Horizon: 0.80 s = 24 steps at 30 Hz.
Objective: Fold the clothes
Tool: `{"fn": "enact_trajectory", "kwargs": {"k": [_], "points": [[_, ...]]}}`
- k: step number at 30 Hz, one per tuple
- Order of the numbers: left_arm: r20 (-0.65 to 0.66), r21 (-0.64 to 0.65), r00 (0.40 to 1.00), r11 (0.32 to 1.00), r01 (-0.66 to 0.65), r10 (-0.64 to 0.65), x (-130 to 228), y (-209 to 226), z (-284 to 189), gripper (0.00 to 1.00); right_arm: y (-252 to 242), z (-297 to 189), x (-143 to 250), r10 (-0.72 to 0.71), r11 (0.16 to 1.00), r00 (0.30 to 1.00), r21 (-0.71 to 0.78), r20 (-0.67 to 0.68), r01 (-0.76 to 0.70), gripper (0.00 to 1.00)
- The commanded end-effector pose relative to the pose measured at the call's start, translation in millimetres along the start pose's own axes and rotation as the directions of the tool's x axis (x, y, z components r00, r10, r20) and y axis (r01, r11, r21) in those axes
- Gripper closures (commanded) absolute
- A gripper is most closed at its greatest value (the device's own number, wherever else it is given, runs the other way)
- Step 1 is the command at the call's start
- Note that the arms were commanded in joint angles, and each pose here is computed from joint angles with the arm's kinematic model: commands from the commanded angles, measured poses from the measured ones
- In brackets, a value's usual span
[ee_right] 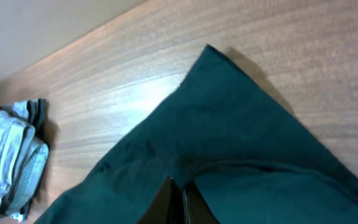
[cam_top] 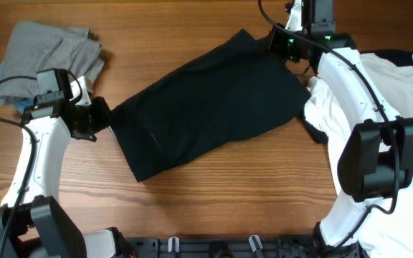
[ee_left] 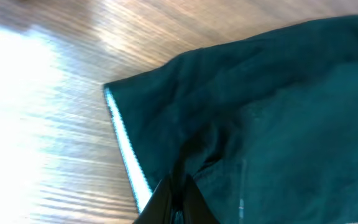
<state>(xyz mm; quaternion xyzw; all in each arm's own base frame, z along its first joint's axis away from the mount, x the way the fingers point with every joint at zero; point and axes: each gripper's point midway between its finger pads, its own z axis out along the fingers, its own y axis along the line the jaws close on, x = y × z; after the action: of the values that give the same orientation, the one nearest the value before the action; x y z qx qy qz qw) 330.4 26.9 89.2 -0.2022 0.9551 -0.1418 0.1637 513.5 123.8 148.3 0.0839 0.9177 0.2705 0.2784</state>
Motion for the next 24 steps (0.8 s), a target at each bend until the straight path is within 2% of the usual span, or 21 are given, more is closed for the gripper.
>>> {"fn": "enact_trajectory", "kwargs": {"k": [1,7,9,10,11,12,14,17,21,24], "points": [[0.026,-0.117,1.000,0.993,0.001,0.002,-5.7,21.6,0.0,0.96,7.2,-2.8,-11.9,-0.044,0.999,0.998,-0.013,0.042,0.045,0.96],[0.092,-0.119,0.996,0.993,-0.009,0.021,-24.4,21.5,4.4,0.96,13.2,0.6,-16.5,-0.060,0.998,0.996,-0.029,0.066,0.062,0.95],[0.098,-0.118,0.995,0.993,-0.010,0.022,-26.8,21.5,6.5,0.96,14.6,6.1,-15.5,-0.070,0.997,0.995,-0.022,0.070,0.071,0.90],[0.092,-0.119,0.996,0.993,-0.009,0.020,-25.8,22.1,7.8,0.96,15.3,9.1,-15.4,-0.074,0.997,0.995,-0.019,0.073,0.076,0.71],[0.085,-0.121,0.996,0.993,-0.008,0.018,-24.7,22.9,9.4,0.96,15.5,14.4,-15.9,-0.087,0.996,0.993,-0.017,0.080,0.089,0.39],[0.080,-0.122,0.997,0.993,-0.007,0.017,-23.7,23.4,10.2,0.96,16.5,16.3,-15.8,-0.115,0.993,0.990,-0.020,0.081,0.117,0.25],[0.074,-0.123,0.997,0.992,-0.007,0.016,-22.7,23.8,11.6,0.96,13.8,17.0,-12.7,-0.168,0.986,0.983,-0.007,0.069,0.168,0.16],[0.072,-0.123,0.997,0.992,-0.007,0.016,-22.5,24.0,12.2,0.96,-0.3,12.7,-1.4,-0.170,0.985,0.985,0.024,0.009,0.170,0.15],[0.056,-0.154,0.998,0.988,-0.001,0.010,-17.9,29.7,11.7,0.92,-47.0,0.0,32.0,-0.045,0.985,0.988,0.158,-0.147,0.069,0.15],[0.023,-0.177,1.000,0.984,0.004,0.000,-9.2,34.4,11.2,0.92,-73.5,-11.9,49.0,0.021,0.967,0.977,0.254,-0.214,0.035,0.15]]}}
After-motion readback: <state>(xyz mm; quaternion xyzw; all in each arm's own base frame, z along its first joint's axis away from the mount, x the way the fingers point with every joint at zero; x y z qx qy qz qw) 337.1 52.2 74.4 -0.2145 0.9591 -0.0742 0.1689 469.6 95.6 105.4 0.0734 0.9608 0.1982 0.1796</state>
